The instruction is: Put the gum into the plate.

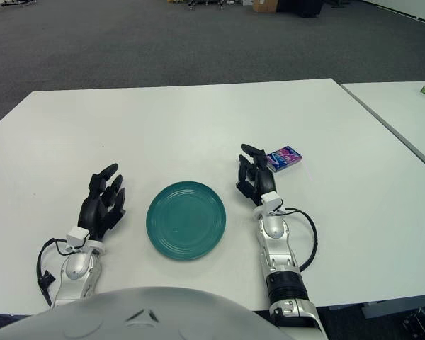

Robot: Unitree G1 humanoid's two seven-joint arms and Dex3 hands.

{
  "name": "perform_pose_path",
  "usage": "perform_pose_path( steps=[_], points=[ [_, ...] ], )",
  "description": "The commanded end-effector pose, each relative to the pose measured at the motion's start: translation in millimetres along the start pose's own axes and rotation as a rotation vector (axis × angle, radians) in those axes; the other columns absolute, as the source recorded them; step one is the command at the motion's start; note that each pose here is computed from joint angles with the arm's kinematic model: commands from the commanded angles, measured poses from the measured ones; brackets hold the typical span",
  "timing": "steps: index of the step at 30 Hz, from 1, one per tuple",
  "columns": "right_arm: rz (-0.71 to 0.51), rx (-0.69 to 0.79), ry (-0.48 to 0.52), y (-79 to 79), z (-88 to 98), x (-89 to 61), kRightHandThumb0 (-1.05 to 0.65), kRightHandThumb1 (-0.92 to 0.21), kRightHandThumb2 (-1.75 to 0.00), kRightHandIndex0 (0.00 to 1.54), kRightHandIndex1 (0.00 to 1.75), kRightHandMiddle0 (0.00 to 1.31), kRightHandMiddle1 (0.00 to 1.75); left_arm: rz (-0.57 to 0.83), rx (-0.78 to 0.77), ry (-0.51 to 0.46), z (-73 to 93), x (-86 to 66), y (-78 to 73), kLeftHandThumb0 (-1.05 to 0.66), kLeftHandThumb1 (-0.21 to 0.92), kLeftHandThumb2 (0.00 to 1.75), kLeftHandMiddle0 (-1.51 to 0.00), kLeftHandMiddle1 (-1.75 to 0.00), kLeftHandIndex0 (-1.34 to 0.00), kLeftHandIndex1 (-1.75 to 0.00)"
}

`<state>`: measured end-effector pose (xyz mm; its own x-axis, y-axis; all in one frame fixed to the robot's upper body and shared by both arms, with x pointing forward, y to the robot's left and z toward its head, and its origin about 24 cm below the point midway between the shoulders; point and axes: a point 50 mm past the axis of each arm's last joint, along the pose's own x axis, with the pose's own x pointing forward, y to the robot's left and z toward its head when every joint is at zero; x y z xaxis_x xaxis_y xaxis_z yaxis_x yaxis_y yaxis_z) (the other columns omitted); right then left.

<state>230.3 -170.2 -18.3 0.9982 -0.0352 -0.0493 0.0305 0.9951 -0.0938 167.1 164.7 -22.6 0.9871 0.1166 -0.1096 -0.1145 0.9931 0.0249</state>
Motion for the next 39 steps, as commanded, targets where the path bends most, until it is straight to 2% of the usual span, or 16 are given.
perform_pose_path(
  steps=[1, 19, 25, 27, 28, 30, 32, 35, 39],
  points=[
    [-0.001, 0.015, 0.316, 6.2, -58.2, -47.9, -0.73, -0.92, -0.89, 0.43, 0.01, 0.00, 0.83, 0.003, 0.002, 0.091, -15.0, -7.5, 1.9, -0.77, 0.92, 0.57, -0.40, -0.01, 0.00, -0.84],
    [-0.005, 0.019, 0.304, 5.0, -56.8, -45.1, -0.72, -0.92, -0.89, 0.43, 0.01, 0.00, 0.83, 0.000, -0.001, 0.092, -16.1, -5.6, -1.0, -0.75, 0.92, 0.55, -0.41, -0.01, 0.00, -0.86],
    [0.007, -0.026, 0.231, 2.0, -36.3, -36.8, -0.72, -0.92, -0.86, 0.44, 0.01, 0.00, 0.86, 0.000, 0.009, 0.086, -15.5, -3.8, -1.1, -0.76, 0.92, 0.56, -0.40, 0.00, 0.00, -0.86],
    [0.032, -0.191, 0.111, -5.7, -14.8, -27.4, -0.74, -0.92, -0.83, 0.43, 0.01, 0.00, 0.86, -0.001, 0.013, 0.081, -15.2, -2.4, -0.8, -0.76, 0.92, 0.56, -0.40, 0.00, 0.00, -0.87],
    [0.062, -0.318, 0.011, -12.0, 5.7, -22.1, -0.75, -0.92, -0.82, 0.43, 0.01, 0.00, 0.86, -0.002, 0.013, 0.077, -15.0, -1.2, -0.6, -0.76, 0.92, 0.56, -0.41, 0.00, 0.00, -0.88],
    [0.101, -0.495, -0.123, -19.1, 33.6, -17.5, -0.77, -0.92, -0.77, 0.44, 0.01, 0.00, 0.84, -0.004, 0.013, 0.072, -14.9, 0.2, -0.4, -0.76, 0.92, 0.55, -0.41, -0.01, 0.00, -0.90],
    [0.126, -0.645, -0.221, -25.3, 50.3, -14.7, -0.77, -0.92, -0.71, 0.44, 0.01, 0.00, 0.82, -0.005, 0.012, 0.069, -14.9, 1.4, -0.3, -0.77, 0.92, 0.54, -0.42, -0.01, 0.00, -0.91],
    [0.152, -0.879, -0.337, -32.3, 63.1, -12.3, -0.78, -0.92, -0.62, 0.44, 0.01, 0.00, 0.76, -0.007, 0.008, 0.069, -15.5, 3.7, -0.7, -0.76, 0.92, 0.54, -0.42, -0.01, 0.00, -0.92],
    [0.170, -1.083, -0.415, -35.8, 69.6, -8.0, -0.79, -0.92, -0.53, 0.41, 0.00, 0.00, 0.68, -0.008, 0.004, 0.070, -16.7, 4.6, -2.2, -0.77, 0.92, 0.54, -0.43, -0.01, 0.00, -0.92]
  ],
)
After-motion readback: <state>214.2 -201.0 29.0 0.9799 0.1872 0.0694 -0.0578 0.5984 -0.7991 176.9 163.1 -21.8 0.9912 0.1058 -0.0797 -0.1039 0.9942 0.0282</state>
